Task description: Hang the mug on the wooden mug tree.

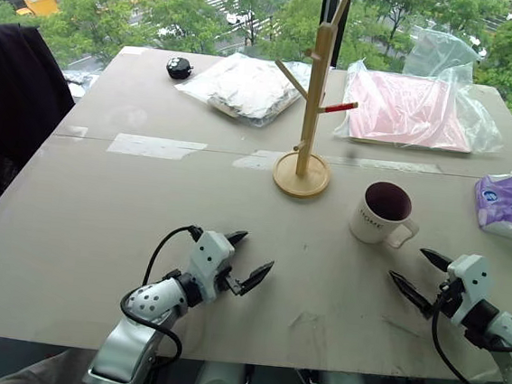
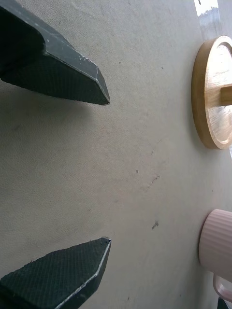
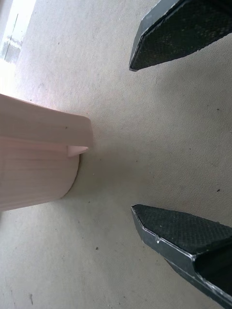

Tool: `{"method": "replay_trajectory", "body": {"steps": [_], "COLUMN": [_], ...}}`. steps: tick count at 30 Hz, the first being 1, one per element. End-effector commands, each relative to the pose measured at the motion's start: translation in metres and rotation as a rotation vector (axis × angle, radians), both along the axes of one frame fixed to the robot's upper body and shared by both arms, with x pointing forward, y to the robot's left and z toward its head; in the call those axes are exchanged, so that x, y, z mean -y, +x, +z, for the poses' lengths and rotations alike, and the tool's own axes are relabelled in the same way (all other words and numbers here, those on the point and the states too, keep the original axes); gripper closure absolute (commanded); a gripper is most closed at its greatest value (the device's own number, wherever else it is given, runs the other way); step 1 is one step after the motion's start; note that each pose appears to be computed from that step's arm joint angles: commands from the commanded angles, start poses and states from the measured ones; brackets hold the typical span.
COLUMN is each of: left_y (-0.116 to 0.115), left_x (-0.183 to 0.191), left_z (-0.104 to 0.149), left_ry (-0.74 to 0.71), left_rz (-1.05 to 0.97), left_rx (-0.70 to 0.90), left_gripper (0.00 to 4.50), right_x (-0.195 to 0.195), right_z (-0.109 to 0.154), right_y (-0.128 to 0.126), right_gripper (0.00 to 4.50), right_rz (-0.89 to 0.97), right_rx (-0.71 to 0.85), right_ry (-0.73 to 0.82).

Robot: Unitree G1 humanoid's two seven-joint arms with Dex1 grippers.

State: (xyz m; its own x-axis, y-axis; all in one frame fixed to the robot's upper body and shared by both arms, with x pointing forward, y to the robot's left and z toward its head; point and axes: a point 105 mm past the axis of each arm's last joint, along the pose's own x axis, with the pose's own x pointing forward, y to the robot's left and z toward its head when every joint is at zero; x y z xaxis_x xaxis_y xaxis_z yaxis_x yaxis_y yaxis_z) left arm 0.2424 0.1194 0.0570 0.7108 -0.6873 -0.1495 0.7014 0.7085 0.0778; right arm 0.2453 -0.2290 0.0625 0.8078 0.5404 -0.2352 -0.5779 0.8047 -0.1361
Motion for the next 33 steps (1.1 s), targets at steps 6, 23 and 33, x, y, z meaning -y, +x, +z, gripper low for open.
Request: {"method": "replay_trajectory", "body": {"steps": [6, 23, 33], "left_y": [-0.007, -0.003, -0.015], "left_x": [0.002, -0.001, 0.030], "left_z": [0.003, 0.009, 0.051], "left_ry": [-0.026, -0.007, -0.047], "left_rz": [-0.044, -0.096, -0.462], "left_rx": [-0.013, -0.005, 0.072], "left_gripper": [0.00, 0.00, 0.00], "right_x": [-0.010, -0.012, -0.013], "right_z": [0.005, 0.009, 0.032], "right_y": [-0.007, -0.002, 0.018], "right_gripper": [0.04, 0.04, 0.04], "right_rz": [-0.003, -0.154, -0.361], "right_rx": [0.030, 0.068, 0.198], "right_ry": [0.031, 0.151, 0.289]}}
